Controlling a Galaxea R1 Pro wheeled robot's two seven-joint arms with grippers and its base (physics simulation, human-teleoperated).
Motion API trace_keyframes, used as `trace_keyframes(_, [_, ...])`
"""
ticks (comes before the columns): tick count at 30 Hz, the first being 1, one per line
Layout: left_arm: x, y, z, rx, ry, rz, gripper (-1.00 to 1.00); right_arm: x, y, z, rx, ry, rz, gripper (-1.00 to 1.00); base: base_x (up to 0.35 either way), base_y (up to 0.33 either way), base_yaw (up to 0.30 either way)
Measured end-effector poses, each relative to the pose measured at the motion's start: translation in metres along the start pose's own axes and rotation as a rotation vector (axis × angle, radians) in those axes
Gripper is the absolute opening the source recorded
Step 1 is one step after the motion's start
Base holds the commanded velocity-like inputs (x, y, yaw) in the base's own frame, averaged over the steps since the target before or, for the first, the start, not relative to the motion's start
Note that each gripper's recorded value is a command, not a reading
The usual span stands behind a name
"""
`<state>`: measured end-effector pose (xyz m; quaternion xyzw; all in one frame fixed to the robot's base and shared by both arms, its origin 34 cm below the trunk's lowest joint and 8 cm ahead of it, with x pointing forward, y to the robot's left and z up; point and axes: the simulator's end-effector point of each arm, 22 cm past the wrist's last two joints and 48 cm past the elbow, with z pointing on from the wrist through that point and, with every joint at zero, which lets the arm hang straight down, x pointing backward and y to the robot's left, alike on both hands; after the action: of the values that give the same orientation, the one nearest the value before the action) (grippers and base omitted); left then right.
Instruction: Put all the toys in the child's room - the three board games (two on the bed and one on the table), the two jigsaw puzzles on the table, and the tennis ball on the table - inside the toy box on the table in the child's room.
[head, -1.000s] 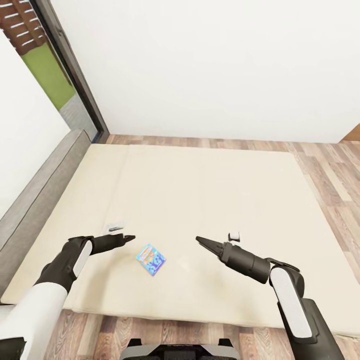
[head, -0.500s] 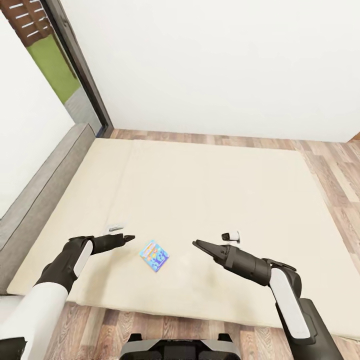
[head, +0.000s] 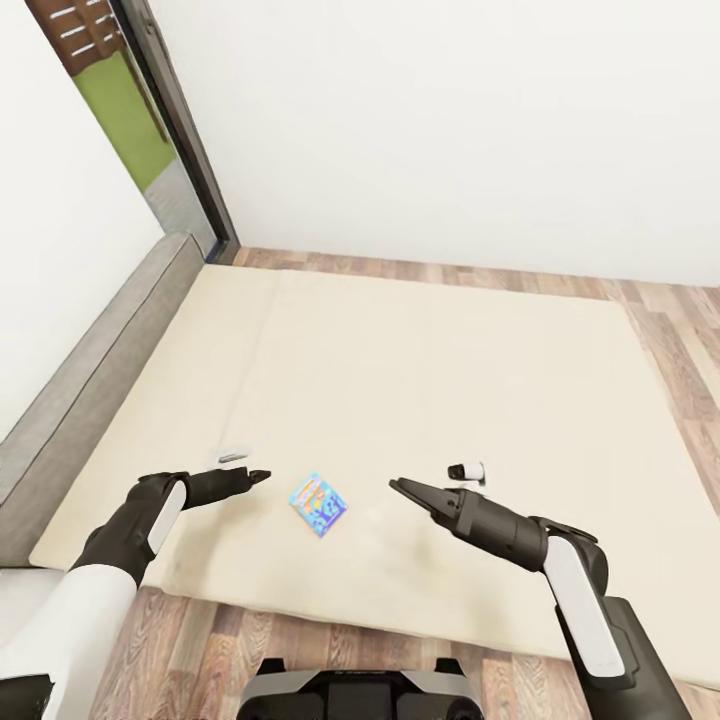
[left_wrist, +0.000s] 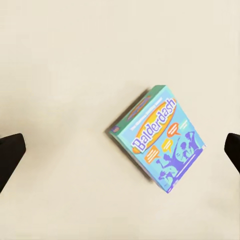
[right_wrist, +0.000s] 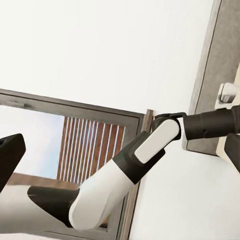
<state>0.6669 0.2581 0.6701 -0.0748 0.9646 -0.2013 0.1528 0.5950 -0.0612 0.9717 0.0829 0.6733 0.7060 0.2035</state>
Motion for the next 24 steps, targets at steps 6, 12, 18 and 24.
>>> trace_keyframes(6, [0.0011,0.0004,0.001,0.0,0.002,-0.001,1.0,-0.0054,-0.0026,-0.0048,0.008,-0.017,-0.002,1.0,0.0,0.0,-0.082])
trace_keyframes(12, [0.0014,0.0002,0.0012,0.001,0.003,-0.001,1.0,-0.0084,-0.0034,-0.0072,0.012,-0.027,-0.003,1.0,0.0,0.0,-0.026])
trace_keyframes(18, [0.0014,0.0002,0.0012,0.002,0.003,-0.001,1.0,-0.009,-0.0039,-0.0079,0.014,-0.028,-0.003,1.0,0.0,0.0,-0.006])
trace_keyframes(24, [0.0005,0.0,0.0009,0.003,0.0,0.0,1.0,-0.0092,-0.0039,-0.008,0.014,-0.029,-0.004,1.0,0.0,0.0,-0.032])
